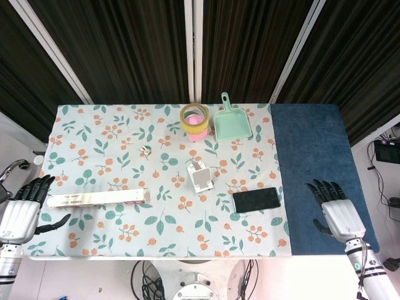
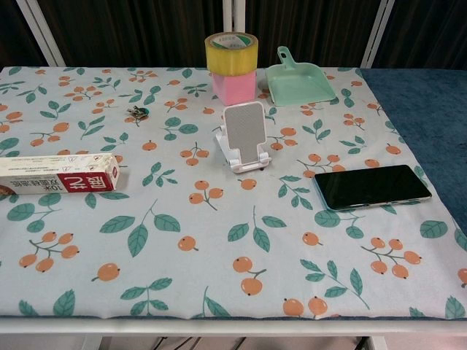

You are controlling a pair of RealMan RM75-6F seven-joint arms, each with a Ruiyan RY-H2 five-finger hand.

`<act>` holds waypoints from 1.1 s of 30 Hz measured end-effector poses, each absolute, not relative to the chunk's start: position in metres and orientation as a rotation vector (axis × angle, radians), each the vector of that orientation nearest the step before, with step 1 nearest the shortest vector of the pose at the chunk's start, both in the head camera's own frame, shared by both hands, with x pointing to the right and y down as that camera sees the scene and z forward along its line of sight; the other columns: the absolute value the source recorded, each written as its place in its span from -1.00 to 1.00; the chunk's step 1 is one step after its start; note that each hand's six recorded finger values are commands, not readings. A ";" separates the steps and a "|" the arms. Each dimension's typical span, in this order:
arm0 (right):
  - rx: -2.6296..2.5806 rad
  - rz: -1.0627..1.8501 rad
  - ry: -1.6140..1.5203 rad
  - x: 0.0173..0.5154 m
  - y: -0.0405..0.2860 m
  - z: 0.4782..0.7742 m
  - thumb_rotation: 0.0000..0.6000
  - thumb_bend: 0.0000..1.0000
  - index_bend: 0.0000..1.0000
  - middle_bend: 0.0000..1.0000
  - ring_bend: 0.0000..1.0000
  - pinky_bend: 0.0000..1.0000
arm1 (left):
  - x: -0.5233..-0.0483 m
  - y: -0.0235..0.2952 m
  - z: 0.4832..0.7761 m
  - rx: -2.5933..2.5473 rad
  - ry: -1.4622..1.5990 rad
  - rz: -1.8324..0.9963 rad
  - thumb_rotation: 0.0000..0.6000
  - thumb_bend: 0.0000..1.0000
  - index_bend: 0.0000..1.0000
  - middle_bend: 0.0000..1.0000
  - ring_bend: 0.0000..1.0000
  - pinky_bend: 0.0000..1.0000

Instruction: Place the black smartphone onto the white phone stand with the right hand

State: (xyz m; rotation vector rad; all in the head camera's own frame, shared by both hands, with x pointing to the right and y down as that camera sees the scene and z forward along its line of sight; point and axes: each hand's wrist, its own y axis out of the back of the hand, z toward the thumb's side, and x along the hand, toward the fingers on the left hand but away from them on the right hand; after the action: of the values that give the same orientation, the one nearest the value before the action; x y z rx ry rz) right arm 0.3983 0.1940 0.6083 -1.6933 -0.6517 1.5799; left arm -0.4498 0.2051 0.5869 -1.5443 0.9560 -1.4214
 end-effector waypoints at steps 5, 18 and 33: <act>-1.693 1.616 -0.474 0.375 0.170 0.629 1.00 -0.64 -1.00 -1.00 -1.00 -1.00 | -0.450 0.206 0.584 -1.542 0.971 -1.407 -0.47 -0.74 -0.92 -0.84 -0.82 -0.63; -1.741 1.620 -0.298 0.305 0.150 0.699 1.00 -0.65 -1.00 -1.00 -1.00 -1.00 | -0.452 0.213 0.585 -1.552 0.974 -1.417 -0.46 -0.74 -0.92 -0.84 -0.82 -0.63; -1.804 1.616 -0.269 0.280 0.161 0.725 1.00 -0.65 -1.00 -1.00 -1.00 -1.00 | -0.456 0.215 0.586 -1.559 0.969 -1.425 -0.47 -0.74 -0.92 -0.84 -0.82 -0.63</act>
State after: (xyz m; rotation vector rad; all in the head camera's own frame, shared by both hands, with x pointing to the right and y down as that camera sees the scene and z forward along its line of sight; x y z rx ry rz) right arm 0.2796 0.1605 0.7253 -1.8035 -0.2690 1.6156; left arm -0.4559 0.2152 0.5859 -1.5589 0.9694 -1.4248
